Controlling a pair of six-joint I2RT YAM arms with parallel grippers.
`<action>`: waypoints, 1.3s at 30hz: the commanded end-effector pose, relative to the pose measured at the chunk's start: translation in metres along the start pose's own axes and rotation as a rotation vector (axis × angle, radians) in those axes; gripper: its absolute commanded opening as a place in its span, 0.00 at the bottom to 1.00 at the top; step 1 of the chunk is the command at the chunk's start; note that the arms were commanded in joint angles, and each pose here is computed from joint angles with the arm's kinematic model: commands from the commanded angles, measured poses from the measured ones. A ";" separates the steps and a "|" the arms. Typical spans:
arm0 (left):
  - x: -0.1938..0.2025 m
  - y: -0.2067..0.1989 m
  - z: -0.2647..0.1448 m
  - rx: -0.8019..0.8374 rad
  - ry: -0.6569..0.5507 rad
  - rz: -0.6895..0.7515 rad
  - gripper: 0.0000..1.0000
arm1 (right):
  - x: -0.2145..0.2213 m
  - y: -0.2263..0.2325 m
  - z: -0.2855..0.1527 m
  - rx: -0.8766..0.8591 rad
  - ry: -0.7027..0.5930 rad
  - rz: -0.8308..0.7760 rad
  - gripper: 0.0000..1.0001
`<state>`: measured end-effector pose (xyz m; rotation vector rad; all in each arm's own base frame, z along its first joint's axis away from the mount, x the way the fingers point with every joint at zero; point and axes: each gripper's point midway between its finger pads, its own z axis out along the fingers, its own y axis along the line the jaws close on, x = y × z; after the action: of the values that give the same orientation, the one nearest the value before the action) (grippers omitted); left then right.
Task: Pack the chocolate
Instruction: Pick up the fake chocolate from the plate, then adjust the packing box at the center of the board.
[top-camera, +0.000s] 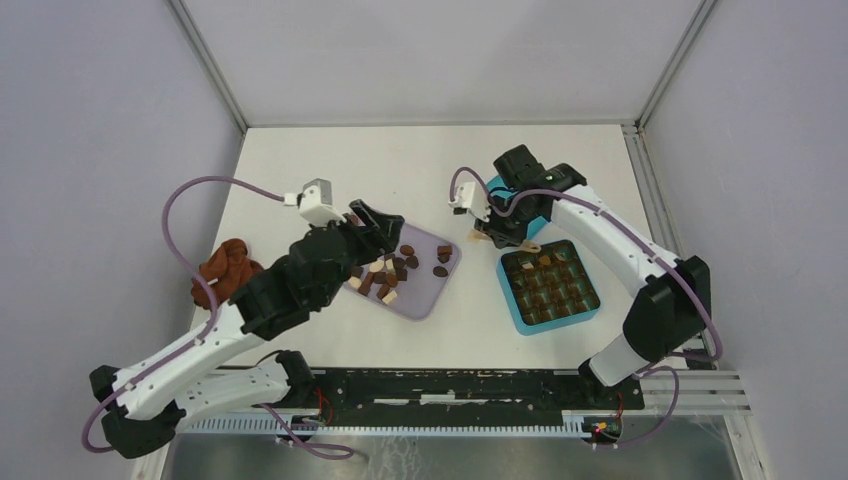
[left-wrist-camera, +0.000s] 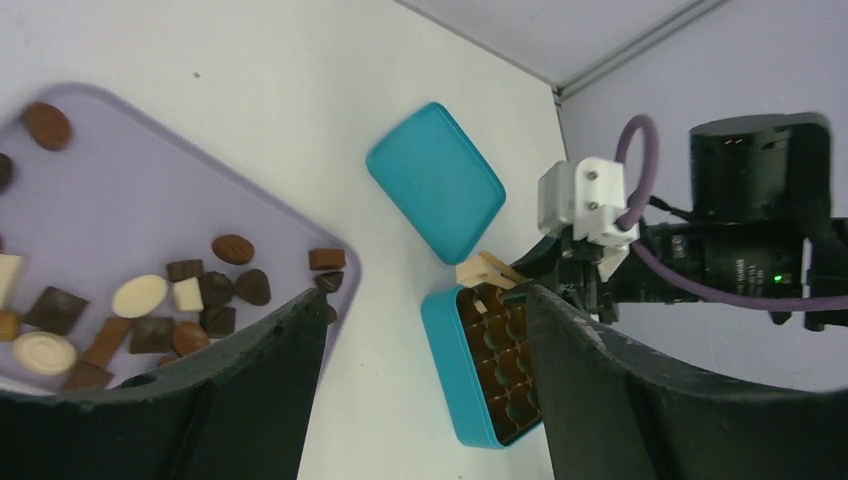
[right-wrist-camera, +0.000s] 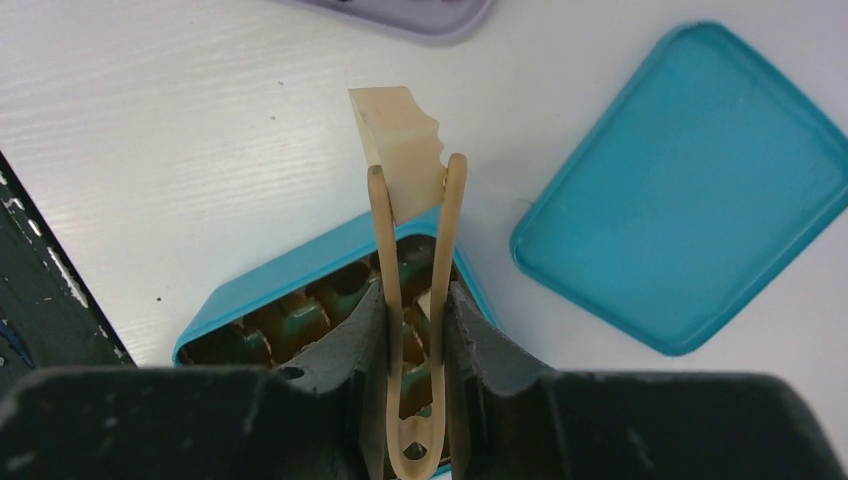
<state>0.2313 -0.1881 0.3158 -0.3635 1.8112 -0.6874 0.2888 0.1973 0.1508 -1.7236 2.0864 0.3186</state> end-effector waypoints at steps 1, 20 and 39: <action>0.043 -0.030 0.019 0.115 0.118 -0.111 0.78 | 0.012 0.002 -0.028 0.044 -0.051 0.021 0.18; 0.211 -0.079 0.093 0.111 0.543 -0.052 0.58 | 0.152 0.015 -0.071 0.129 0.025 0.252 0.18; 0.314 -0.068 0.127 -0.187 0.731 0.137 0.35 | 0.188 0.023 -0.064 0.124 0.035 0.333 0.18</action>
<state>0.2331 -0.4464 0.0877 -0.0520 2.5710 -0.6174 0.2239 0.0074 0.1156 -1.3078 2.4181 0.2473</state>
